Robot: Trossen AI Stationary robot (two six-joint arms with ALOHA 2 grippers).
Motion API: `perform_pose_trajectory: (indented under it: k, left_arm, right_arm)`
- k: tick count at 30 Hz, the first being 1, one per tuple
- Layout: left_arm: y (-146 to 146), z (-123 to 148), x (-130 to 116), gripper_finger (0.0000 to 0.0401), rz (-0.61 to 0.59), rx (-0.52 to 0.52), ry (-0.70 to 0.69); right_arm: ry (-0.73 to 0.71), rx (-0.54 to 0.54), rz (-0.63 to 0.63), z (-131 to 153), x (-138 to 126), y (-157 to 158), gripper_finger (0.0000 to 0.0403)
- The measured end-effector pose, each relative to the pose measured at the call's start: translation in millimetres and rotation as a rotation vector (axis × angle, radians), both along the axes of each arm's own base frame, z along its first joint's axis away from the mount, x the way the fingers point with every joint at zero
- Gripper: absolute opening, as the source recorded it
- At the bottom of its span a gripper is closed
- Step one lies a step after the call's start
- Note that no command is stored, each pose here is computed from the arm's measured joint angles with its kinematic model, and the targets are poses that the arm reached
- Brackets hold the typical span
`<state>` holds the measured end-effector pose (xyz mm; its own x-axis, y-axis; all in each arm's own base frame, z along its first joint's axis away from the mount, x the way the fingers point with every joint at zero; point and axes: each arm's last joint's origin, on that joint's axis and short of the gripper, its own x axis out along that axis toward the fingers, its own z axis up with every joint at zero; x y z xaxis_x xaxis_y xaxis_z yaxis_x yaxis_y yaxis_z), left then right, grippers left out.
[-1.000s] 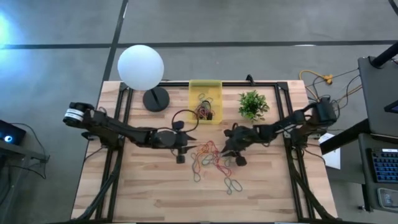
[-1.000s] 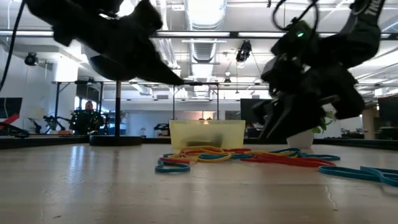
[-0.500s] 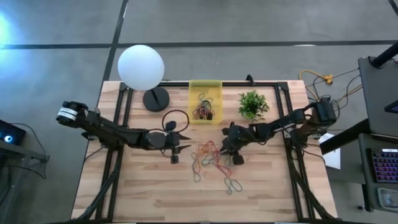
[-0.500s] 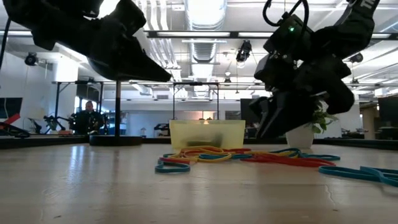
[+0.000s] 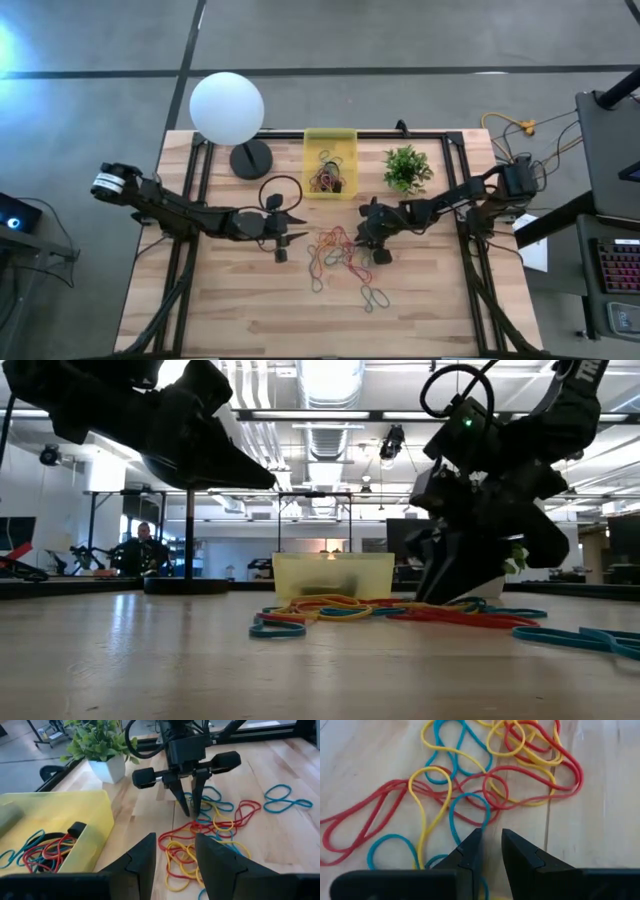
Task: Pick and place rubber bands into bin
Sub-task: Put the blue rubber band into the yellow bin
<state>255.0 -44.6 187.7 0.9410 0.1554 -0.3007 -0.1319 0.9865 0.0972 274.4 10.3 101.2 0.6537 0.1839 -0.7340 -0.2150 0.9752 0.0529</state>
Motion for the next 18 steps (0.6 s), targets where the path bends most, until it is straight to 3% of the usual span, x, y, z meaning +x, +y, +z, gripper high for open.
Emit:
perform_pose_trajectory:
  k: [18]
  left_arm:
    - [0.2, -0.1, -0.2, 0.0121, 0.001, -0.002, -0.002]
  right_arm:
    - [0.0, 0.009, 0.001, -2.2, 0.9, 0.0, 0.0063]
